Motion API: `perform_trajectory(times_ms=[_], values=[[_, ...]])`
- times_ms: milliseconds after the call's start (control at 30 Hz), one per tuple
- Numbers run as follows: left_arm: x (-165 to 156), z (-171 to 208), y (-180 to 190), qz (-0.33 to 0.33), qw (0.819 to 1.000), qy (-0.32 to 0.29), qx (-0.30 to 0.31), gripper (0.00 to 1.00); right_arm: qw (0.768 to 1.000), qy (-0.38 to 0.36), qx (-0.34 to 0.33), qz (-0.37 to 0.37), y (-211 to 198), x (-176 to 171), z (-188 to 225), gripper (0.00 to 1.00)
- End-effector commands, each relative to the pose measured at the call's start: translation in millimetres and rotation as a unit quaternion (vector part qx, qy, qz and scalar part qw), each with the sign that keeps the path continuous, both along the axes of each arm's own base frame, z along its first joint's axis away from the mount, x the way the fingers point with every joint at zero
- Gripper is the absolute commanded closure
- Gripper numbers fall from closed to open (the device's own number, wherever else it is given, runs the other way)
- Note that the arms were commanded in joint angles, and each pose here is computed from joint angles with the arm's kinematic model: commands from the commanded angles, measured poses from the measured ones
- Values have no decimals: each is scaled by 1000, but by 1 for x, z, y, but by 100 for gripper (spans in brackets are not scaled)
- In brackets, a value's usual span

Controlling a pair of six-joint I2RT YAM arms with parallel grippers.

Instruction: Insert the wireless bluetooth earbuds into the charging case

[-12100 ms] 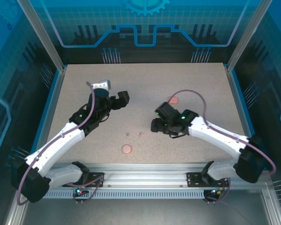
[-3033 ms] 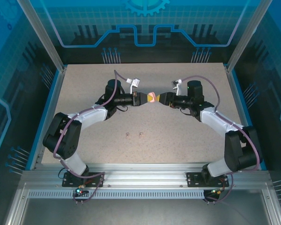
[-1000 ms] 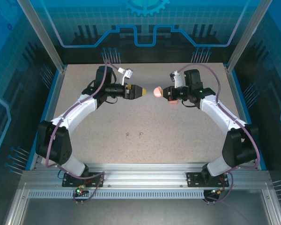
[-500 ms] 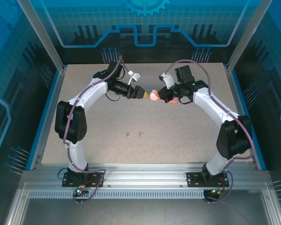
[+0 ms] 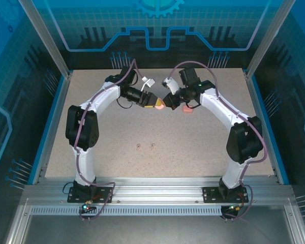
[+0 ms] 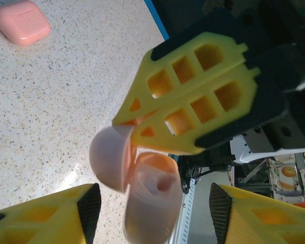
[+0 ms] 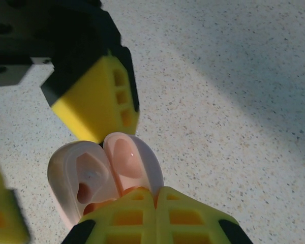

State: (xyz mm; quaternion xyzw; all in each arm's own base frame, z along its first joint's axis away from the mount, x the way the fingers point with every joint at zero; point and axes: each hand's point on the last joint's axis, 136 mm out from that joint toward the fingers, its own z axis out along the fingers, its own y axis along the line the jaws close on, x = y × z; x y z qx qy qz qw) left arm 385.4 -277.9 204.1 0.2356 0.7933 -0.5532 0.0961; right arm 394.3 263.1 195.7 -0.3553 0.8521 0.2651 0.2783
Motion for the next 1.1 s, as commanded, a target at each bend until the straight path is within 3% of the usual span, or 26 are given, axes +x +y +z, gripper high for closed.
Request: perform_trajectory(times_ms=[0,200,467,800,1067], values=[[-3,8,-2,-15,1000,5,-20,42,1000,9,2,17,9,-4,1,100],[-7,6,-1,-20,1000,9,-22,44,1000,12,-3,16,9,-4,-2,100],[-10,5,-1,-24,999,15,-30,56,1000,9,-10,13,7,-4,-3,100],[-9,-1,-2,-24,999,20,-29,61,1000,9,-4,12,9,-2,-1,100],[-9,-5,-3,-25,999,24,-28,60,1000,8,4,13,11,-2,3,100]])
